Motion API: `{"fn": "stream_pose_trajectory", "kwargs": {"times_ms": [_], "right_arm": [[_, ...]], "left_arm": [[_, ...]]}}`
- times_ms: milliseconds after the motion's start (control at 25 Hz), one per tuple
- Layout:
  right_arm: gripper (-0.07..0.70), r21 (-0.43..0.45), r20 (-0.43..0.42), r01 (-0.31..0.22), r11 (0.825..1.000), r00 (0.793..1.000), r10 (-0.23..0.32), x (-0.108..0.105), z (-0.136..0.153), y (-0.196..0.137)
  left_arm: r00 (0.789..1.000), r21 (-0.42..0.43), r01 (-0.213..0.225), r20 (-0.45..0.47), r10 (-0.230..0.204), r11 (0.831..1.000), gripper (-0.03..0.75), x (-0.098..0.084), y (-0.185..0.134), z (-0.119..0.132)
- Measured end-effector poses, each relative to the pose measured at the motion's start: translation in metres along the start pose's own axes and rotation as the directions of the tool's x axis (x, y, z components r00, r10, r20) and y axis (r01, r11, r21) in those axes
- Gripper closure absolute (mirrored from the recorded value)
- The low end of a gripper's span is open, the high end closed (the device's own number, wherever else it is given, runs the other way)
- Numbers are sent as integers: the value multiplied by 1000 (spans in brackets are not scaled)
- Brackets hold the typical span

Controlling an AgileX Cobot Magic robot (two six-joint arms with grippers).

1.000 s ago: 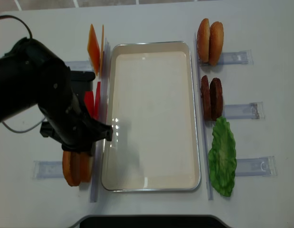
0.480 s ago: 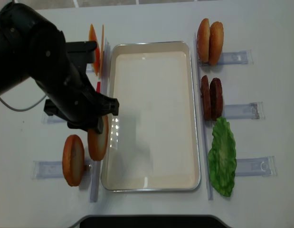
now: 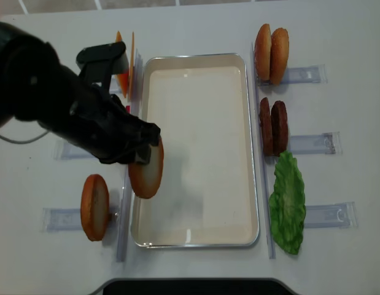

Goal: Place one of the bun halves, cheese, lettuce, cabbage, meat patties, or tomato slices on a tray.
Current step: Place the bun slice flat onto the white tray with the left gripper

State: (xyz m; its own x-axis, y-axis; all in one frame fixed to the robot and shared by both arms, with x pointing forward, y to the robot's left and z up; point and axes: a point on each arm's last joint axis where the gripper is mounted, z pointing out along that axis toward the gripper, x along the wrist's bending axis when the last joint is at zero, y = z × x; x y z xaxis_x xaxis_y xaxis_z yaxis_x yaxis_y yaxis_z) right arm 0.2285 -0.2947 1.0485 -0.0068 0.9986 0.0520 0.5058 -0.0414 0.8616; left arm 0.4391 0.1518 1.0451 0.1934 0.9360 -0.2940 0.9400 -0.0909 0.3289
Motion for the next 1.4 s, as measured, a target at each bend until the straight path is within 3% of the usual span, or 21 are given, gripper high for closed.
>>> {"fn": "stream_pose_trajectory", "kwargs": {"times_ms": [120, 240, 320, 360, 520, 880, 1120, 1280, 1400], "right_arm": [[276, 0, 0, 0, 1000, 1000, 0, 0, 0, 0], [276, 0, 0, 0, 1000, 1000, 0, 0, 0, 0], [276, 0, 0, 0, 1000, 1000, 0, 0, 0, 0], [276, 0, 0, 0, 1000, 1000, 0, 0, 0, 0], [276, 0, 0, 0, 1000, 1000, 0, 0, 0, 0], [276, 0, 0, 0, 1000, 1000, 0, 0, 0, 0], [276, 0, 0, 0, 1000, 1000, 0, 0, 0, 0], [276, 0, 0, 0, 1000, 1000, 0, 0, 0, 0], [276, 0, 0, 0, 1000, 1000, 0, 0, 0, 0]], "left_arm": [[996, -52, 18, 93, -13, 998, 578, 1, -10, -3], [983, -39, 61, 174, -53, 997, 578, 9, -17, 5], [965, -35, 113, 243, -102, 993, 578, 17, -20, 12], [959, -45, 106, 270, -90, 993, 578, 21, -22, 15], [915, -66, 179, 378, -141, 982, 578, 32, -23, 23], [868, 18, 194, 463, -180, 981, 578, 33, -15, 62], [868, 62, 158, 467, -168, 986, 578, 24, -19, 91], [862, 76, 167, 472, -182, 983, 578, 22, -19, 105], [871, 73, 171, 456, -185, 983, 579, 24, -19, 110]]}}
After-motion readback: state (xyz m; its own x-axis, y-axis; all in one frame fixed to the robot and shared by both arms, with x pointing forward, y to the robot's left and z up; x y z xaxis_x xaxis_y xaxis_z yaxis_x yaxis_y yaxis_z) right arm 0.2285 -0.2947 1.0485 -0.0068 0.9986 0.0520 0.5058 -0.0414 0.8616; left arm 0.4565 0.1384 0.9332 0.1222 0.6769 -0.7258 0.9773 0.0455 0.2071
